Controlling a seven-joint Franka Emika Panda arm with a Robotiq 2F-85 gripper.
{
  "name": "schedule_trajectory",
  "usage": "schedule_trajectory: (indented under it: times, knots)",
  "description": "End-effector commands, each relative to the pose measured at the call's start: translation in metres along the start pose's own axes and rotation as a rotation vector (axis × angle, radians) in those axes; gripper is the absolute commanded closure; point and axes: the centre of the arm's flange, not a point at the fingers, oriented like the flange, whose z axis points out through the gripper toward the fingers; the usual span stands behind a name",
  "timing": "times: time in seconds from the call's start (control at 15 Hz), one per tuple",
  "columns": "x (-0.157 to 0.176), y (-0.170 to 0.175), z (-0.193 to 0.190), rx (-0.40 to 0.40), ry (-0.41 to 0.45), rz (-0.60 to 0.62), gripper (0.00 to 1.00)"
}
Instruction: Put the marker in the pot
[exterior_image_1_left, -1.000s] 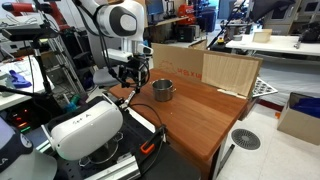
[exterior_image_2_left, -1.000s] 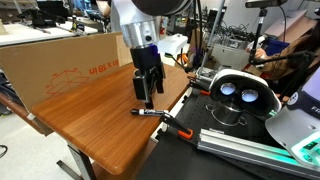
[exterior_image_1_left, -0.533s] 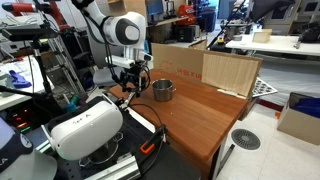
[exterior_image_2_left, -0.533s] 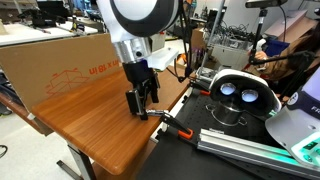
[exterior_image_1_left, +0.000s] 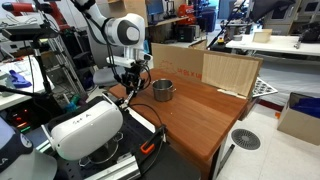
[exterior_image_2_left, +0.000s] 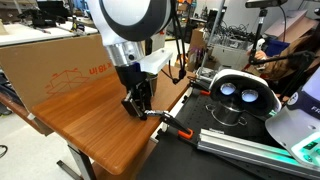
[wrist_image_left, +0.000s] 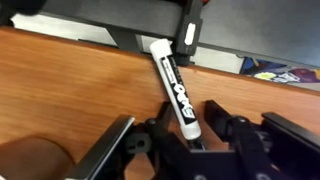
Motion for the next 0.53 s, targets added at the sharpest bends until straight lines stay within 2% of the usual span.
schedule_trajectory:
  times: [0.0, 0.07, 0.47]
  knots:
    - [0.0081, -0.0006, 0.0028, -0.013, -0.002, 0.002, 0.87]
    - [0.0082, 0.0010, 0.0019, -0.016, -0.002, 0.000, 0.94]
    - [0.0029, 0.0036, -0.0065, -0.015, 0.023, 0.000, 0.93]
